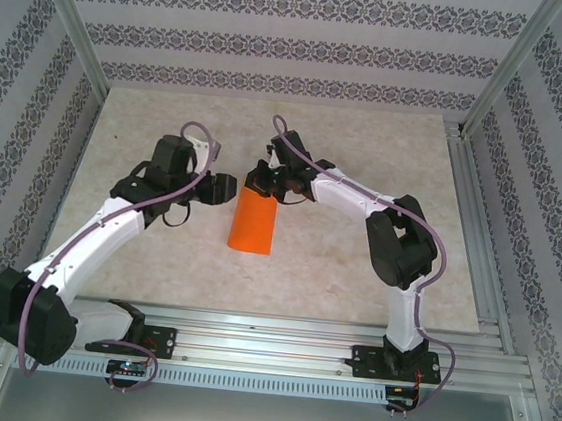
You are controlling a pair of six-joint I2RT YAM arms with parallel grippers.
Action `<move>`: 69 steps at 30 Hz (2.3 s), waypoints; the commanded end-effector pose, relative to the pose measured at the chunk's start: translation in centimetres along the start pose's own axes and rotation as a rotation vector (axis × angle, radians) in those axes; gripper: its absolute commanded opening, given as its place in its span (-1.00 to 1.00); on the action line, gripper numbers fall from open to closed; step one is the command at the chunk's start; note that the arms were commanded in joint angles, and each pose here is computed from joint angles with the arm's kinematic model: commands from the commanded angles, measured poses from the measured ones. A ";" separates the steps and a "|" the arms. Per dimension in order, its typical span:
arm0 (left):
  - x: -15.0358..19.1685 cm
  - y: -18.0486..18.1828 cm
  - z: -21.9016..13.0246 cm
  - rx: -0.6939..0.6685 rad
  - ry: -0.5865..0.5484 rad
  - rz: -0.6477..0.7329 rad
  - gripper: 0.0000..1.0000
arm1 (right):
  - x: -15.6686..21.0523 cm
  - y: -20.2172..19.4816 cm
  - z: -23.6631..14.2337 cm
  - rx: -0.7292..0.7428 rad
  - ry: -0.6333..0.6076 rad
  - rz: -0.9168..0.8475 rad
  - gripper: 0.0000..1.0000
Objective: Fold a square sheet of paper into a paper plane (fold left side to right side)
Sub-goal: First fold in half a square sheet of paper at the center of the table.
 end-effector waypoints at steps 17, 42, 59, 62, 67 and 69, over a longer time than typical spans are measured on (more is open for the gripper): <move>5.7 1.8 8.9 0.228 0.144 -0.350 -0.23 | -1.0 -3.2 -0.6 -0.070 0.030 -0.124 -1.00; 9.4 3.5 12.4 -0.011 0.365 -0.205 0.61 | -1.8 -5.4 0.1 0.032 0.049 -0.154 -1.00; 10.9 3.4 13.9 -0.095 0.457 -0.148 0.67 | -3.0 -7.9 1.3 0.119 0.061 -0.151 -1.00; 11.2 3.1 14.1 -0.091 0.471 -0.142 0.67 | -2.9 -8.2 1.4 0.127 0.063 -0.150 -1.00; 11.5 2.9 14.6 -0.106 0.491 -0.126 0.67 | -3.2 -8.7 1.5 0.142 0.059 -0.143 -1.00; 11.6 3.0 14.7 -0.121 0.502 -0.117 0.67 | -3.2 -8.8 1.5 0.152 0.059 -0.143 -1.00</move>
Point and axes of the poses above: each hand's point on the last joint's axis, 136 mm out from that joint toward the fingers, its own z axis out along the fingers, its own y axis along the line the jaws close on, x = y × z, the point moved 4 cm from there along -z, back along the fingers, and after that the axes turned 11 degrees about z, right-handed, at the moved point
